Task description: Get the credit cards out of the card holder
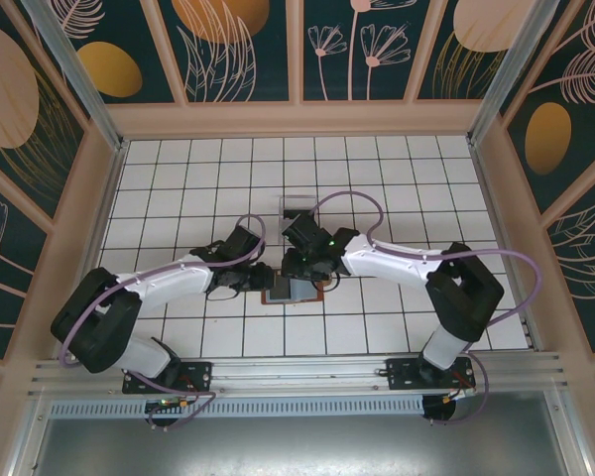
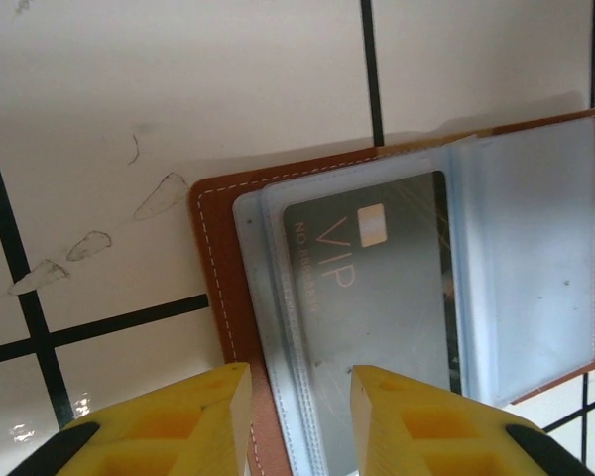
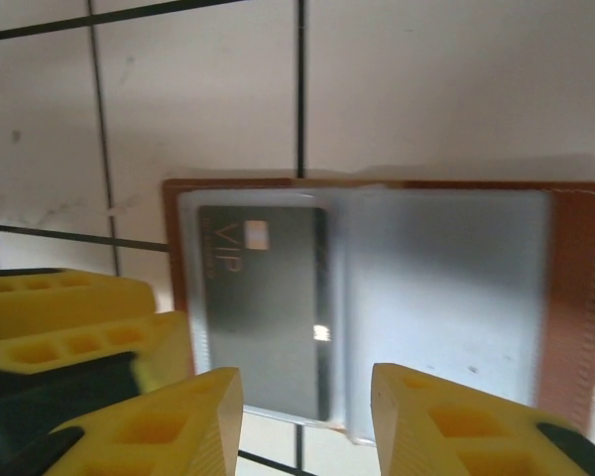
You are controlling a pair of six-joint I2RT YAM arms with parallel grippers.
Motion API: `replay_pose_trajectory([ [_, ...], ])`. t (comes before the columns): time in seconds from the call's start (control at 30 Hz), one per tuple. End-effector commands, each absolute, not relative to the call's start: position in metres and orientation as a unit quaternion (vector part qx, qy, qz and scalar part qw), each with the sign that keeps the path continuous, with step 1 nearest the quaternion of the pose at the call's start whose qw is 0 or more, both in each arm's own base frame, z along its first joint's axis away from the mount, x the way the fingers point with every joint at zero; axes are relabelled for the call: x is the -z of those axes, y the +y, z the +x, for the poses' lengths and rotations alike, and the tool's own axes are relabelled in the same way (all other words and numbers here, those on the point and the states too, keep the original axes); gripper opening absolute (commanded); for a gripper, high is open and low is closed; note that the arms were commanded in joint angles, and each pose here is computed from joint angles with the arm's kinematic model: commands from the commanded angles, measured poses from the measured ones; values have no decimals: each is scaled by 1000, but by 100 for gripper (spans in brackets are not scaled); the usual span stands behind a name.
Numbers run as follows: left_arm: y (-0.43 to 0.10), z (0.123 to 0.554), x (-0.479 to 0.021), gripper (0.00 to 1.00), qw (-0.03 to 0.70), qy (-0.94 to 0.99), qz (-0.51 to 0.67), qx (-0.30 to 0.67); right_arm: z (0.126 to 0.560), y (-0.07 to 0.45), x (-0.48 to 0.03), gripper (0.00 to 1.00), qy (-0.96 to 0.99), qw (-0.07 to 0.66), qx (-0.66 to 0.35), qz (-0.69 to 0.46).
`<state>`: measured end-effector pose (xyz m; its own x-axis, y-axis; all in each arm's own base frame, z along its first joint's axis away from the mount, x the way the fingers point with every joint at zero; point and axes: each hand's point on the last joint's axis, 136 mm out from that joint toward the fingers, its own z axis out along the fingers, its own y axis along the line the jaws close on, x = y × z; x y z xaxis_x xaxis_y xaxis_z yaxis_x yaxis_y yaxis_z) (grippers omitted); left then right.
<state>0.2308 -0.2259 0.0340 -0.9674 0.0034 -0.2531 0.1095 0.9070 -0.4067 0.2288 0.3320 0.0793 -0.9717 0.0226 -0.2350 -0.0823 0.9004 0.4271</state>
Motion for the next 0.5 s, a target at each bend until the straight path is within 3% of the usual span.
replay_pose_trajectory([
  [0.0,-226,224,-24,33,109,970,31,214,232,353,-75,37,957,100,-273,-13],
  [0.47,-217,216,-8,28,95,977,31,191,231,358,-40,32,953,55,-299,-3],
])
